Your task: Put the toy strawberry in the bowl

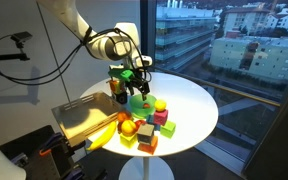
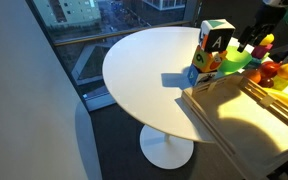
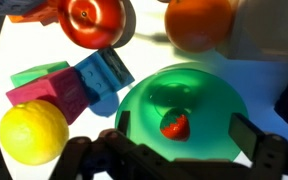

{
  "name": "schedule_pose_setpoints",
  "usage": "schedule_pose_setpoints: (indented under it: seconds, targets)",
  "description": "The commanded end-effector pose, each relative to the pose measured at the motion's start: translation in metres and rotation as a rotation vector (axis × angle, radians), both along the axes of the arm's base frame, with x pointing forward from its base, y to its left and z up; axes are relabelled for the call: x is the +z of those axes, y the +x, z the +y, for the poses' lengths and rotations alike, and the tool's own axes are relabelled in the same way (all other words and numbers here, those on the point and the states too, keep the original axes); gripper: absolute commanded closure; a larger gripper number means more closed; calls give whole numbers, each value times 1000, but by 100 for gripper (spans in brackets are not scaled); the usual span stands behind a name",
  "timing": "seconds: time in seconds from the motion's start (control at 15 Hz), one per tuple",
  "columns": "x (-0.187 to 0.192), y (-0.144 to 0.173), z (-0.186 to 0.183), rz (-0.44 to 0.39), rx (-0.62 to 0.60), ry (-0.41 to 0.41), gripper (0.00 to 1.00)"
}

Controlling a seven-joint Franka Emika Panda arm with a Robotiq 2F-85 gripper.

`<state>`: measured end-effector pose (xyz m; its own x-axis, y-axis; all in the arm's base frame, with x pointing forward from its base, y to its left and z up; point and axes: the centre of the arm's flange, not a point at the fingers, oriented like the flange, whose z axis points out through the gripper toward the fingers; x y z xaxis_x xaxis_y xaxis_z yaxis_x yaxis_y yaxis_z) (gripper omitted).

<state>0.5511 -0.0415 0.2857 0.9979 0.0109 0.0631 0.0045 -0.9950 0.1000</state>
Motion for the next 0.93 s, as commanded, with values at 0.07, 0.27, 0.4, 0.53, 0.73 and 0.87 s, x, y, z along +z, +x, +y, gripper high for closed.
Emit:
schedule_pose_setpoints:
  seconds: [0.07,0.27,0.4,0.53,0.73,0.87]
  targets:
    - [34,-15,-3,43,-38,-8,0]
    - [53,-26,-8,73,-61,-1,0]
    - [67,-34,-12,89,-75,1,0]
    - [82,-44,-13,105,-81,3,0]
    - [106,-60,-13,133,-90,1,0]
    - [120,-72,-13,155,-96,3,0]
